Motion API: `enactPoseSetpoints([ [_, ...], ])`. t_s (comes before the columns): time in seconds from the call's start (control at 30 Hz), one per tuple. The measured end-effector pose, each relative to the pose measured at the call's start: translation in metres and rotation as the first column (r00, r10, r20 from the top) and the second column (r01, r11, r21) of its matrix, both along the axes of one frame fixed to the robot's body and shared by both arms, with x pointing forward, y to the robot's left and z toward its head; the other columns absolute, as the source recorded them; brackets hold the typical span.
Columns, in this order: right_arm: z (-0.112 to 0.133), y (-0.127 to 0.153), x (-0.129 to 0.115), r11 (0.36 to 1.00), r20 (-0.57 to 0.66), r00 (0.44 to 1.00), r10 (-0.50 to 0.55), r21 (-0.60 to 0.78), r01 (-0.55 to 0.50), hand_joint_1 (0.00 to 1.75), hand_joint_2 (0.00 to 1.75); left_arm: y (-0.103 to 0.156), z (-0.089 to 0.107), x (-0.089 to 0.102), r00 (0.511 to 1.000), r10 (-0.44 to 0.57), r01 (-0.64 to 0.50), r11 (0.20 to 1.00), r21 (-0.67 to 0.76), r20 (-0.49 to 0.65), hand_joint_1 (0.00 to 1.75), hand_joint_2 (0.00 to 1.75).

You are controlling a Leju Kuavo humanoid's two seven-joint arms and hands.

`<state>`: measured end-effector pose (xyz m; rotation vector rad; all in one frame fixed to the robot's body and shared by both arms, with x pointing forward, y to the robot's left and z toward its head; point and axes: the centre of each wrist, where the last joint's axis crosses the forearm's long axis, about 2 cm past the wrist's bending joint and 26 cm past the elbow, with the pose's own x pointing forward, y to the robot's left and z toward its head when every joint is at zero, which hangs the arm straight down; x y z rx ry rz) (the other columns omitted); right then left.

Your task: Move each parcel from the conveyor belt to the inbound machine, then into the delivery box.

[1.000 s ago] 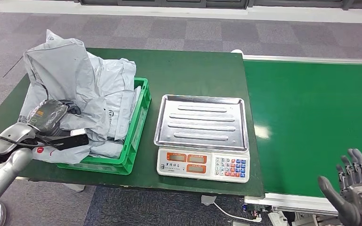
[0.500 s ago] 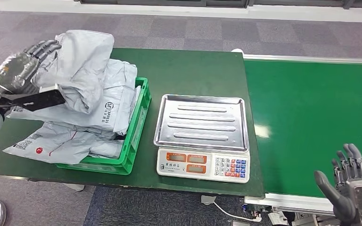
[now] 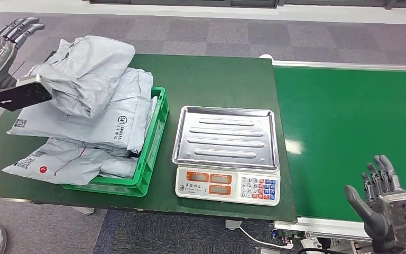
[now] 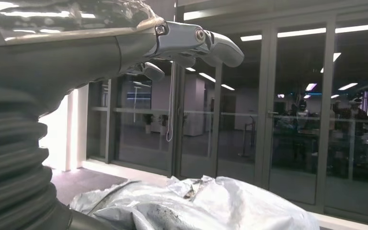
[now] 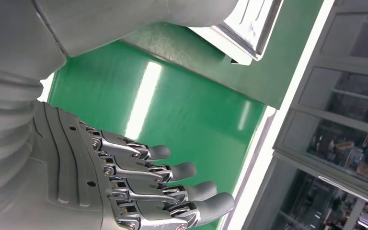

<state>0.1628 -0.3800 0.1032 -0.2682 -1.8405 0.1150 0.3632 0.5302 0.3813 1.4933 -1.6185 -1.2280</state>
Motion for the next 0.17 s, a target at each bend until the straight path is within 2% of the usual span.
enactPoseSetpoints([
  [0.17,0.0001,-0.0004,0.0,1.0,-0.005,1.0,0.0,0.001,0.0,0.0,1.75,0.0001,0.0065,0.0,1.0,-0.004,0.004,1.0,0.002,0.012,0.0,1.75],
])
